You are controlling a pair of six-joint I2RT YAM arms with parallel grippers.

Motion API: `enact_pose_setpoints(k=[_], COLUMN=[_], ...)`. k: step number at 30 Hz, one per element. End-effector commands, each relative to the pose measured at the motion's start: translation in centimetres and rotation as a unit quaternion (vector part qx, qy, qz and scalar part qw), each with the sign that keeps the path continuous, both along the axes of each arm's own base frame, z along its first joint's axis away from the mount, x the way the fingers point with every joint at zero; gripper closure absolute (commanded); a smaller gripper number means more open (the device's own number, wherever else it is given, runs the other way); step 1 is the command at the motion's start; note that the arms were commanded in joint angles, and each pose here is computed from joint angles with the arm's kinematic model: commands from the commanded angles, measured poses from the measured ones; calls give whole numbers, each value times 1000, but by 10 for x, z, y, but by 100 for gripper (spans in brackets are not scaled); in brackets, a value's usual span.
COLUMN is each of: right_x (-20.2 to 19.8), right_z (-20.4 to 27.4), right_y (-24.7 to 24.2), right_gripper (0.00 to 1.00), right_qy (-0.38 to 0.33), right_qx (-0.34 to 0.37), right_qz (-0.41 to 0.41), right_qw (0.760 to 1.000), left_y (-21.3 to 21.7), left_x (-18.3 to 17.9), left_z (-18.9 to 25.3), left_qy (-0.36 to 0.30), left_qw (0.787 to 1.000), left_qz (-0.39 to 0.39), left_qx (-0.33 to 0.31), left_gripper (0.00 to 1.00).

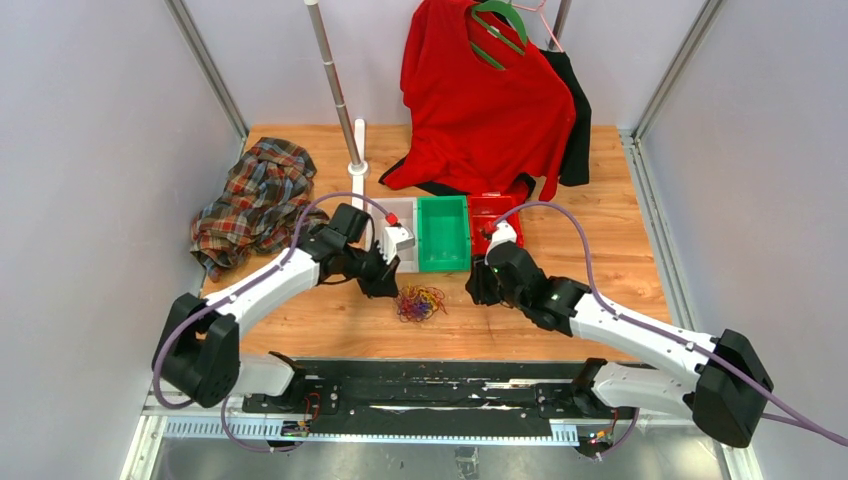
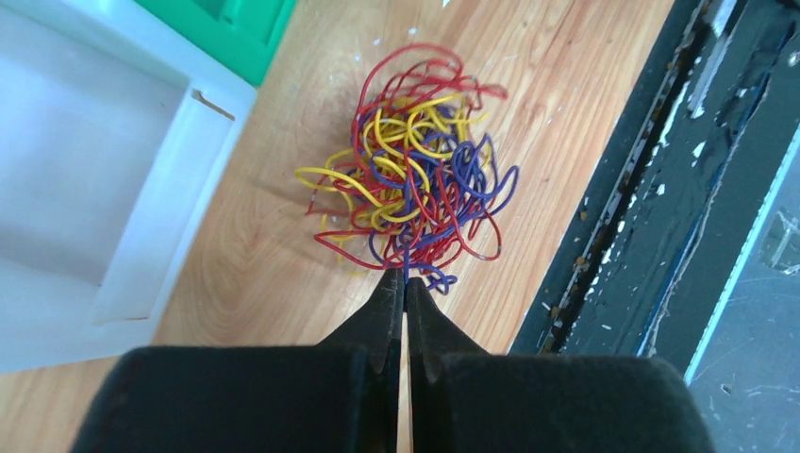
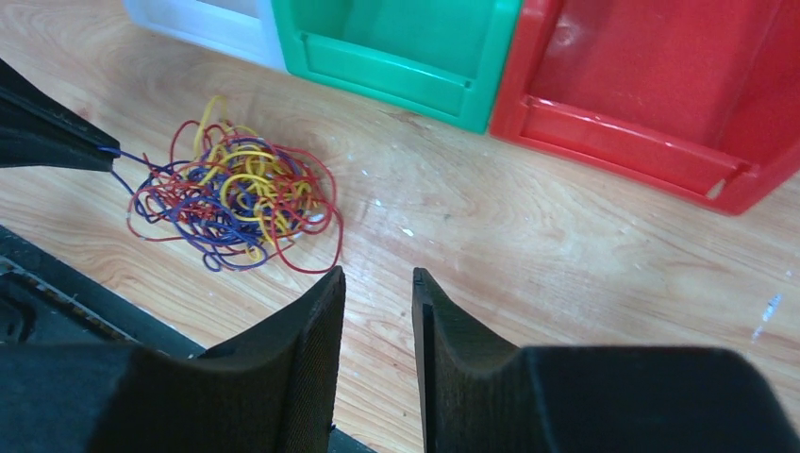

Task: Untangle the cables

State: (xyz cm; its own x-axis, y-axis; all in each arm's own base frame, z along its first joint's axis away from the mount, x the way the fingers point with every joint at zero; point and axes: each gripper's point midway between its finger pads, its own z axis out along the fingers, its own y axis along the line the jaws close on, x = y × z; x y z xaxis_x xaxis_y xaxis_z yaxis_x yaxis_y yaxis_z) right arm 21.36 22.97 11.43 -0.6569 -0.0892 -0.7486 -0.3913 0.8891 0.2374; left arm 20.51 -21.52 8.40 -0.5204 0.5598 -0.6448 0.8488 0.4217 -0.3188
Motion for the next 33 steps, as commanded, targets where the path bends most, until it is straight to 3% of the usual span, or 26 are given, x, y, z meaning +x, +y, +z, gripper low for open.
enact_pose_setpoints(k=[1, 7, 12, 20, 33], right_x=[1, -7, -14, -11, -3], right_z=[28, 56, 75, 88, 87], right_y=[27, 56, 80, 113, 138], right_gripper=[66, 45, 35, 34, 35], right_qy=[-28, -69, -105, -137, -130], right_qx=[37, 86, 124, 167, 196], right_qz=[38, 83, 103, 111, 100], right_qw=[998, 990, 981, 970, 967], left_y=[-8, -10, -10, -11, -13], left_x=[-1, 0, 1, -14, -25], left_z=[40, 66, 82, 110, 136], left_qy=[-24, -36, -34, -24, -27], left_qw=[999, 998, 998, 997, 995], left_qz=[-8, 9, 19, 6, -9], left_qx=[-31, -50, -52, -74, -100], left_gripper=[99, 99, 99, 99, 99])
